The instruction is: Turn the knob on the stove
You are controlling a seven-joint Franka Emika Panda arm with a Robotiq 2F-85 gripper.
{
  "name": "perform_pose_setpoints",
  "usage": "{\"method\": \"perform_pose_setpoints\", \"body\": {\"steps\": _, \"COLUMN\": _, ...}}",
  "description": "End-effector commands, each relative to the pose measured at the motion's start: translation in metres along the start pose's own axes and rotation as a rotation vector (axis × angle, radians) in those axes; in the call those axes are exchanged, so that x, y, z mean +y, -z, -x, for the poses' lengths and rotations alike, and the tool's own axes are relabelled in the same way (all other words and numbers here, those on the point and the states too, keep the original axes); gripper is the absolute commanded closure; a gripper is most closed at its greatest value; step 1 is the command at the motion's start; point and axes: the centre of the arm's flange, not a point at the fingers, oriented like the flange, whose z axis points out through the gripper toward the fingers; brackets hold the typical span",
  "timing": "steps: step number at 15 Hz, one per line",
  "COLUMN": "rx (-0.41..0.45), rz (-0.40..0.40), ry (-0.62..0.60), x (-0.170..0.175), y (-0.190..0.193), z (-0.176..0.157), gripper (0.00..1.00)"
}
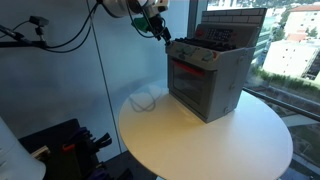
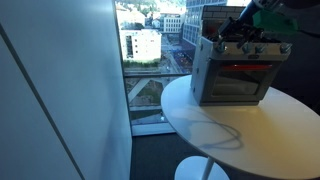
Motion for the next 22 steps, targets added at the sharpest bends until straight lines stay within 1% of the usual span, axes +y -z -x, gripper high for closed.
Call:
{"method": "perform_pose_setpoints", "body": {"steps": 1, "rx": 0.026, "rz": 0.009, "ry": 0.013, "x": -0.0105, "y": -0.0058, "z": -0.0098, "gripper": 0.00}}
{"method": "perform_pose_setpoints", "body": {"steps": 3, "rx": 0.028, "rz": 0.012, "ry": 0.022, "x": -0.0128, "y": -0.0079, "z": -0.0099, "gripper": 0.00}}
{"method": "perform_pose_setpoints", "body": {"steps": 4, "rx": 0.029, "rz": 0.013, "ry": 0.025, "x": -0.0135, "y": -0.0085, "z": -0.0100, "gripper": 0.03}}
{"method": "perform_pose_setpoints", "body": {"steps": 5, "rx": 0.031, "rz": 0.014, "ry": 0.027, "x": -0.0137, "y": -0.0089, "z": -0.0104, "gripper": 0.09}}
{"method": "perform_pose_setpoints", "body": {"steps": 6, "rx": 0.031, "rz": 0.015, "ry": 0.028, "x": -0.0137, "y": -0.0093, "z": -0.0106, "gripper": 0.08}}
{"method": "perform_pose_setpoints", "body": {"steps": 7, "rx": 0.033, "rz": 0.015, "ry": 0.029, "x": -0.0138, "y": -0.0093, "z": -0.0109, "gripper": 0.10}}
{"method": "perform_pose_setpoints", "body": {"steps": 8, "rx": 0.034, "rz": 0.016, "ry": 0.029, "x": -0.0136, "y": -0.0091, "z": -0.0113, "gripper": 0.09}}
{"method": "perform_pose_setpoints", "body": {"steps": 9, "rx": 0.036, "rz": 0.017, "ry": 0.030, "x": -0.0133, "y": -0.0091, "z": -0.0117, "gripper": 0.11}}
{"method": "perform_pose_setpoints", "body": {"steps": 11, "rx": 0.041, "rz": 0.022, "ry": 0.033, "x": -0.0130, "y": -0.0092, "z": -0.0133, "gripper": 0.08}}
{"method": "perform_pose_setpoints", "body": {"steps": 13, "rx": 0.046, "rz": 0.026, "ry": 0.037, "x": -0.0126, "y": -0.0095, "z": -0.0150, "gripper": 0.09}}
{"method": "perform_pose_setpoints", "body": {"steps": 14, "rx": 0.048, "rz": 0.026, "ry": 0.037, "x": -0.0128, "y": -0.0098, "z": -0.0159, "gripper": 0.11}}
{"method": "perform_pose_setpoints", "body": {"steps": 15, "rx": 0.050, "rz": 0.028, "ry": 0.039, "x": -0.0129, "y": -0.0105, "z": -0.0167, "gripper": 0.17}}
{"method": "perform_pose_setpoints", "body": {"steps": 17, "rx": 0.052, "rz": 0.031, "ry": 0.042, "x": -0.0124, "y": -0.0116, "z": -0.0174, "gripper": 0.19}}
{"method": "perform_pose_setpoints", "body": {"steps": 18, "rx": 0.052, "rz": 0.032, "ry": 0.042, "x": -0.0122, "y": -0.0124, "z": -0.0175, "gripper": 0.26}}
{"method": "perform_pose_setpoints", "body": {"steps": 19, "rx": 0.053, "rz": 0.032, "ry": 0.044, "x": -0.0122, "y": -0.0129, "z": -0.0176, "gripper": 0.28}}
{"method": "perform_pose_setpoints", "body": {"steps": 21, "rx": 0.053, "rz": 0.033, "ry": 0.043, "x": -0.0123, "y": -0.0136, "z": -0.0176, "gripper": 0.37}}
{"method": "perform_pose_setpoints", "body": {"steps": 22, "rx": 0.054, "rz": 0.033, "ry": 0.043, "x": -0.0122, "y": -0.0139, "z": -0.0176, "gripper": 0.33}}
